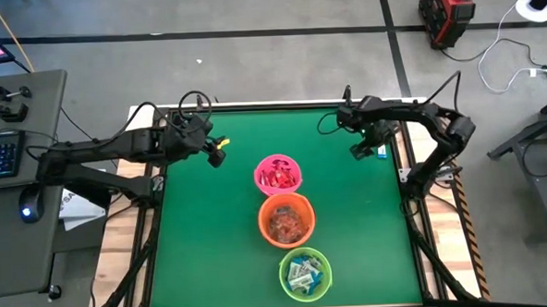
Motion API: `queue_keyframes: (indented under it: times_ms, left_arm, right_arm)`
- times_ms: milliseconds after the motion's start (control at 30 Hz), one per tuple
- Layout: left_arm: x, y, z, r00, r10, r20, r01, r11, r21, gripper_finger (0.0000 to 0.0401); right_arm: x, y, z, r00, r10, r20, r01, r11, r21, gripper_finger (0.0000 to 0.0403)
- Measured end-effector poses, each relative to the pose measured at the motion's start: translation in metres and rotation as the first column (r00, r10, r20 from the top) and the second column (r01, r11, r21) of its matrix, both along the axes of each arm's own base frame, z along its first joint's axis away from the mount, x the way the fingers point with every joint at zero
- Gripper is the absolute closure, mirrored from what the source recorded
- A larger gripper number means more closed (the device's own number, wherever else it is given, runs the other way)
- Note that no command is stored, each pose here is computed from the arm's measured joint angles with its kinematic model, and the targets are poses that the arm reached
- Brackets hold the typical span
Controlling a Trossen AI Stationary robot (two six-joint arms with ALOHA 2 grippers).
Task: Sort candy by brand, put in halloween buckets
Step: Put the white chocolate into the green bucket
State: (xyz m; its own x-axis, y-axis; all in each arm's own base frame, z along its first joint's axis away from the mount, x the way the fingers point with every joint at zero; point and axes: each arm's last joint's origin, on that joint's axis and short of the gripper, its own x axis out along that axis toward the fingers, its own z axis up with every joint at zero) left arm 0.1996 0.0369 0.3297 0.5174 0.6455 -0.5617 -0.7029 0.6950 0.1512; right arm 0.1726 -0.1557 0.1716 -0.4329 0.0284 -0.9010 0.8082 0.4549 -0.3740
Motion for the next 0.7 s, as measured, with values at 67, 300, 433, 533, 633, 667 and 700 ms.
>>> queue_keyframes:
  times_ms: [67,300,433,533,633,667,700]
  left_arm:
    - [0.000,0.000,0.000,1.000,0.000,0.000,0.000,1.000,0.000,0.0162]
    - [0.000,0.000,0.000,1.000,0.000,0.001,0.000,1.000,-0.001,0.0162]
    - [0.000,0.000,0.000,1.000,0.000,0.000,0.000,1.000,0.000,0.0162]
    - [0.000,0.000,0.000,1.000,0.000,0.000,0.000,1.000,-0.001,0.0162]
    - [0.000,0.000,0.000,1.000,0.000,0.000,0.000,1.000,0.000,0.0162]
    - [0.000,0.000,0.000,1.000,0.000,0.000,0.000,1.000,0.000,0.0162]
    - [0.000,0.000,0.000,1.000,0.000,0.001,0.000,1.000,-0.001,0.0162]
  right_arm:
    - [-0.005,-0.006,0.000,0.999,-0.040,0.014,0.040,0.999,0.007,0.0172]
    - [-0.019,-0.024,-0.002,0.984,-0.167,0.066,0.167,0.986,0.000,0.0172]
    - [-0.027,-0.031,-0.001,0.973,-0.208,0.103,0.206,0.978,0.028,0.0172]
    - [-0.033,-0.036,0.002,0.964,-0.229,0.137,0.225,0.974,0.039,0.0172]
    - [-0.038,-0.038,0.005,0.953,-0.250,0.169,0.246,0.968,0.041,0.0172]
    - [-0.039,-0.039,0.005,0.948,-0.260,0.182,0.254,0.966,0.054,0.0172]
    - [-0.039,-0.039,0.005,0.943,-0.272,0.193,0.263,0.962,0.070,0.0172]
